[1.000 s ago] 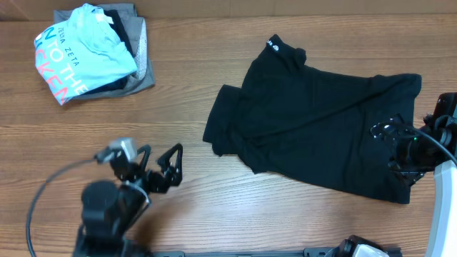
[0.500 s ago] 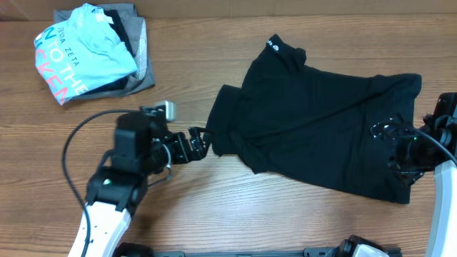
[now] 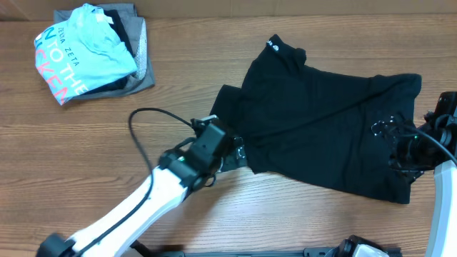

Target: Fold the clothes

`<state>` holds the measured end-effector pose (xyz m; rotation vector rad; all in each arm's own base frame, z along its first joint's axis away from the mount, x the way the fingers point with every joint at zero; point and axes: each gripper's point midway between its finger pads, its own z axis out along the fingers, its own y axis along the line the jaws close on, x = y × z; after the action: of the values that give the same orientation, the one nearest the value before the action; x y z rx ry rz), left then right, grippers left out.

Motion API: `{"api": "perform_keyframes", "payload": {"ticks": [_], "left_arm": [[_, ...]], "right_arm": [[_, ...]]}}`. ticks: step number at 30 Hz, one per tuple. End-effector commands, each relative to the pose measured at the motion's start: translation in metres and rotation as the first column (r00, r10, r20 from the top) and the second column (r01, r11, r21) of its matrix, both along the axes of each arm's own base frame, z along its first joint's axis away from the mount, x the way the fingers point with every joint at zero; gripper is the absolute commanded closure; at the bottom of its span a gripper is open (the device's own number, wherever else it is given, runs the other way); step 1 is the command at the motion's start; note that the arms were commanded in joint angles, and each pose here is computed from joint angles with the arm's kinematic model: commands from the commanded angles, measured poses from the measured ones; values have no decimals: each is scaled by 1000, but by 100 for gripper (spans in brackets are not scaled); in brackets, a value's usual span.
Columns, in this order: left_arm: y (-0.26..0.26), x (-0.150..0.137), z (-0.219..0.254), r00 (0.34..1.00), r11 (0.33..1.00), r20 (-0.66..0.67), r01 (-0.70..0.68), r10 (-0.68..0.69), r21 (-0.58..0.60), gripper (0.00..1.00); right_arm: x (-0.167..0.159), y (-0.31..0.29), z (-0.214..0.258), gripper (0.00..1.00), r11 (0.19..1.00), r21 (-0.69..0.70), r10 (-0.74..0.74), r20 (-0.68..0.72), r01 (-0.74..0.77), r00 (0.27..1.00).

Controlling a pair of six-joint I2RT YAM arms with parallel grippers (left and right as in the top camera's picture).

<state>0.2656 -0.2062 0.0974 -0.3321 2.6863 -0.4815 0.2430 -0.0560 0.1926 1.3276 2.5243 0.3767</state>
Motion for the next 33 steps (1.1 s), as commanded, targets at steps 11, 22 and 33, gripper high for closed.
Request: {"api": "perform_keyframes", "payload": {"ticks": [11,22,33], "left_arm": [[-56,41,-44,994,985,8,106,-106,-139,0],[-56,38,-70,993,988,-50,104,-110,-118,0],[-61,38,-70,989,982,-39,137,-143,-133,0]], "right_arm": [[0,2,-1,0,999,-10,37,3,-37,999],[-1,2,-1,0,999,-10,37,2,-37,999],[-1,2,-1,0,999,-10,37,2,-37,999]]}}
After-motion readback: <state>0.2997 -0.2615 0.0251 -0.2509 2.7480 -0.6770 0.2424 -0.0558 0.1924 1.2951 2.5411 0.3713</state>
